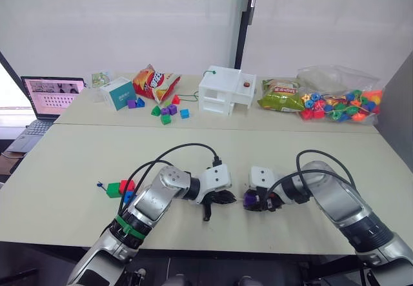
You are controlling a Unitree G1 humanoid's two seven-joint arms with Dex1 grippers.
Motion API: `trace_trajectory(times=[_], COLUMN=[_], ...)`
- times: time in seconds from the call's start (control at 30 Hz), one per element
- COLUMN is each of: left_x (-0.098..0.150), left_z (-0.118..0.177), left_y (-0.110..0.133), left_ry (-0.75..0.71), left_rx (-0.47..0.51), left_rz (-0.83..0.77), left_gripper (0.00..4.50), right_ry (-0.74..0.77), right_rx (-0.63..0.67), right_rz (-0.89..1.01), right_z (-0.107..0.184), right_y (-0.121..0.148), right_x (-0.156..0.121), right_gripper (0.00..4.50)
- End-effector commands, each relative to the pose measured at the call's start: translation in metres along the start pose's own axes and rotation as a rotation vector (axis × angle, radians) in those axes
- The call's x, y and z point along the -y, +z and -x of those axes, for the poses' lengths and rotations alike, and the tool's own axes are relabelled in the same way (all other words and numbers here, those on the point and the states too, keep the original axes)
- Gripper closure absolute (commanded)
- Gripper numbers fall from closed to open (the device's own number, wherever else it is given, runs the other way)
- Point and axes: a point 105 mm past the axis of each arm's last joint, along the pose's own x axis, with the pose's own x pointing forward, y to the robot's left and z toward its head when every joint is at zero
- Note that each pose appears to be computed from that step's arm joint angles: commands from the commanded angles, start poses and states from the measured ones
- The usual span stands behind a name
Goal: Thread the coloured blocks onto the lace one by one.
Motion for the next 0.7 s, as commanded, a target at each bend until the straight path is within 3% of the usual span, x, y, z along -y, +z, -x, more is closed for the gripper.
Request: trace_trajectory(times=[0.03, 0.27, 0.5, 0.7], left_x=[0.016, 0.011, 0.004, 0.001], left_z=[-0.012, 0.0, 0.018, 0.035], left_y=[0.044, 0.036, 0.023, 0.019], left_ry=[-0.064, -0.04, -0.005, 0.01], left_rx=[0.146, 0.112, 0.075, 0.111], left_rz=[-0.091, -0.085, -0.062, -0.007], left_gripper=[3.77, 1.49, 1.49, 1.49], right_ry=[0.06, 0.054, 0.045, 0.045], right_rx=[0.068, 0.066, 0.067, 0.066], right_rz=[0.063, 0.052, 0.046, 0.044], right_z=[-0.013, -0.011, -0.011, -0.011], right_y=[0.022, 0.02, 0.019, 0.018], right_x=[-0.014, -0.014, -0.013, -0.013], right_gripper=[3.13, 3.13, 3.13, 3.13])
